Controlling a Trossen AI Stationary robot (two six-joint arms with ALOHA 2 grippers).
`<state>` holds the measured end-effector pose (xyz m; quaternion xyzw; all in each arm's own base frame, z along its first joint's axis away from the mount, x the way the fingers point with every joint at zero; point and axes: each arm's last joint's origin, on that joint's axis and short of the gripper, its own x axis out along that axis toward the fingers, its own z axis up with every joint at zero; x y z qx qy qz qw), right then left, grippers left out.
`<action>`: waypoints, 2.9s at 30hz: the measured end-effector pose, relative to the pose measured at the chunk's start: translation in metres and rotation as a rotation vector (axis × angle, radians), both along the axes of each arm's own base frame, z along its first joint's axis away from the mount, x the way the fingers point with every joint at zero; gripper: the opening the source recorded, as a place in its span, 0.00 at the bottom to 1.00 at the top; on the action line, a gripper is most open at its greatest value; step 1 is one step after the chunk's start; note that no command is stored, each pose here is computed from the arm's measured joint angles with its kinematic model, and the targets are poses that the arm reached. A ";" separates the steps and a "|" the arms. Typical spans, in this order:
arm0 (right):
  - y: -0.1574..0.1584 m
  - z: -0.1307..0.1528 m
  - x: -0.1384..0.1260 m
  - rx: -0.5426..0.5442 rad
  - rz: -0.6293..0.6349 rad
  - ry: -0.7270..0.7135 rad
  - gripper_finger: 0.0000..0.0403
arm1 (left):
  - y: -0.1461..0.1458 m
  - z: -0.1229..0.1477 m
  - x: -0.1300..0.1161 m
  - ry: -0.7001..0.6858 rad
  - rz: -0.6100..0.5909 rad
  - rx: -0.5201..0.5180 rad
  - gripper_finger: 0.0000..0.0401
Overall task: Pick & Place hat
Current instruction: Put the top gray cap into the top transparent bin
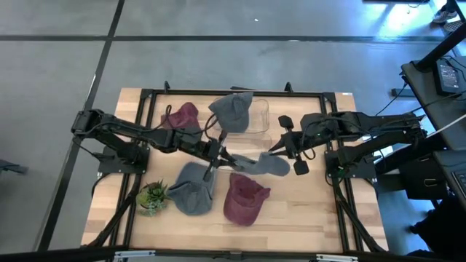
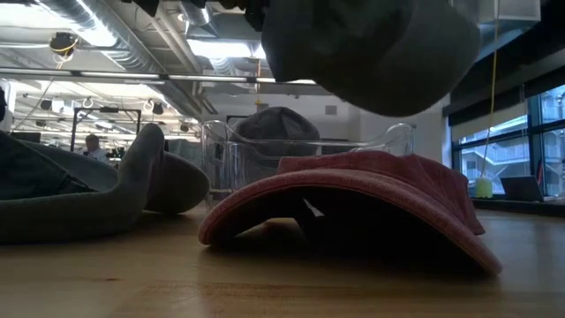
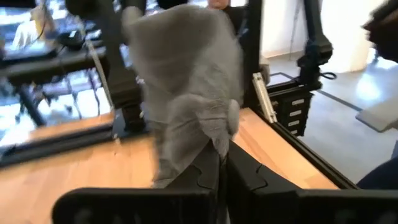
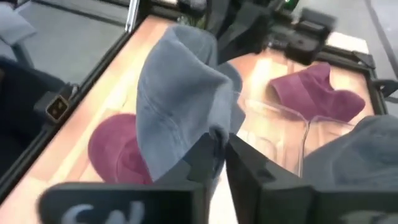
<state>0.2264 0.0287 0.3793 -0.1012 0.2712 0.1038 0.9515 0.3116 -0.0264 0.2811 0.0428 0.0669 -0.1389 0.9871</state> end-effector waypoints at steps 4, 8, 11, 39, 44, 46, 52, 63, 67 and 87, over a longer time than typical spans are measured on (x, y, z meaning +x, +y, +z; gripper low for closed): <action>-0.001 0.000 0.000 0.035 -0.061 0.008 0.25 | 0.008 0.017 0.004 0.076 0.041 -0.049 0.01; -0.008 0.000 0.000 -0.010 -0.278 -0.003 0.38 | 0.010 0.036 0.006 0.151 0.077 -0.053 0.01; -0.010 0.006 -0.003 -0.086 -0.292 -0.009 0.44 | 0.012 0.048 0.005 0.210 0.141 -0.048 0.01; 0.003 0.019 0.122 -0.200 -0.041 0.219 0.46 | 0.007 0.067 -0.002 0.363 0.164 -0.084 0.01; 0.002 0.020 0.124 -0.150 -0.015 0.276 0.33 | 0.005 0.067 -0.002 0.364 0.158 -0.074 0.01; 0.002 0.019 0.125 -0.150 -0.014 0.282 0.25 | 0.005 0.067 -0.002 0.364 0.158 -0.073 0.01; 0.002 0.021 0.123 -0.151 -0.014 0.279 0.03 | 0.006 0.067 -0.002 0.354 0.148 -0.027 0.03; 0.000 0.021 0.121 -0.179 -0.071 0.299 0.02 | 0.007 0.078 -0.012 0.305 0.179 0.020 0.09; -0.004 0.022 0.120 -0.180 -0.085 0.296 0.02 | 0.014 0.083 -0.020 0.307 0.207 0.008 0.16; -0.109 0.042 0.109 -0.330 -0.348 0.158 0.02 | 0.044 0.071 -0.106 0.099 0.352 -0.024 0.31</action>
